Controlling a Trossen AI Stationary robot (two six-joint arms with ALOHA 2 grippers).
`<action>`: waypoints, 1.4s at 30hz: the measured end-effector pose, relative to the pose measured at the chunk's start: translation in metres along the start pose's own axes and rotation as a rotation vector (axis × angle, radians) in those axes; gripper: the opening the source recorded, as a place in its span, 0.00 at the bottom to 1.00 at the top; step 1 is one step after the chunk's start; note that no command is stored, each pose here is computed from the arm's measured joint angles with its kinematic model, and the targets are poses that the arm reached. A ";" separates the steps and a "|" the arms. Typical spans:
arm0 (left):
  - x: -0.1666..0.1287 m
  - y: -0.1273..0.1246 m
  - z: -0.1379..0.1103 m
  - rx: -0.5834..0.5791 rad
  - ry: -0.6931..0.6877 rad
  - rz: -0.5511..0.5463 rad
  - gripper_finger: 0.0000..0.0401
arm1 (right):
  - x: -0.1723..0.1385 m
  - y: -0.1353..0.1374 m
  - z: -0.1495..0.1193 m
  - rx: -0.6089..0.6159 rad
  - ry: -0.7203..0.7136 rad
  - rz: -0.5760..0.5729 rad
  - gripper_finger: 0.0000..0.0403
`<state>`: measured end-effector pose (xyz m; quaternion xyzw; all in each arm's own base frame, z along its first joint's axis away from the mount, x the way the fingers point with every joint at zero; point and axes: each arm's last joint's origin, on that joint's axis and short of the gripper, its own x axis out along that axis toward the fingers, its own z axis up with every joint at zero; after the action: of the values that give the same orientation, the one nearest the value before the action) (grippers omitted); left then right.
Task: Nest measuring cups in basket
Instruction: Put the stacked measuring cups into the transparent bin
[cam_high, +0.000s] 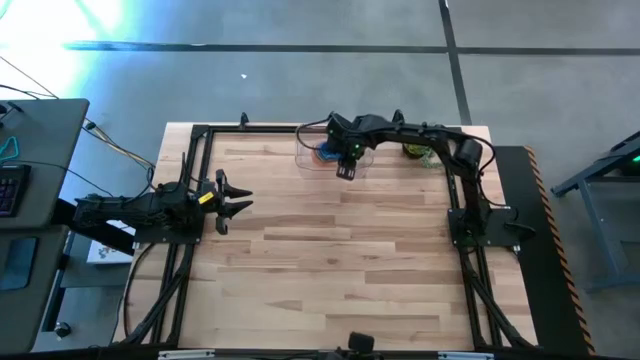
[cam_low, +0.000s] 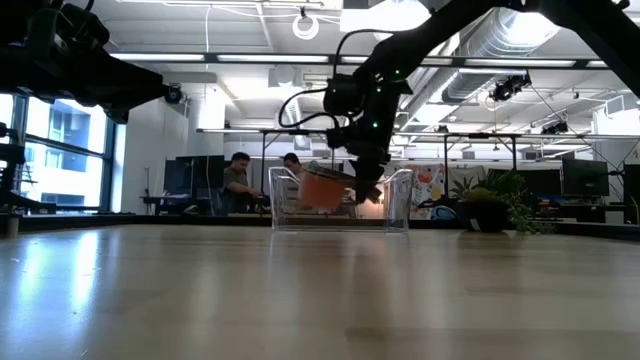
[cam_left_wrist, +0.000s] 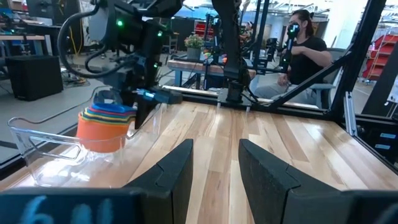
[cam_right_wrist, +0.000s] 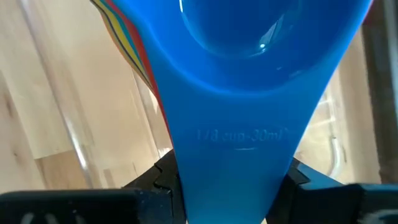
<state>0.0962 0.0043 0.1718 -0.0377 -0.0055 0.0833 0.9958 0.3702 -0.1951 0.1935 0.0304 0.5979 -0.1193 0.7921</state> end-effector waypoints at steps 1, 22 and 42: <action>0.000 0.000 0.000 0.000 0.000 0.000 0.29 | 0.002 0.000 0.000 0.000 0.004 -0.001 0.31; 0.000 0.000 0.000 0.000 0.000 0.000 0.29 | 0.014 -0.010 -0.004 -0.023 0.056 0.015 0.31; 0.000 0.000 0.000 0.000 0.000 0.000 0.29 | 0.014 -0.011 -0.005 -0.019 0.062 0.003 0.38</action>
<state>0.0962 0.0043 0.1718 -0.0377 -0.0054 0.0833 0.9958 0.3670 -0.2065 0.1803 0.0275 0.6232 -0.1114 0.7736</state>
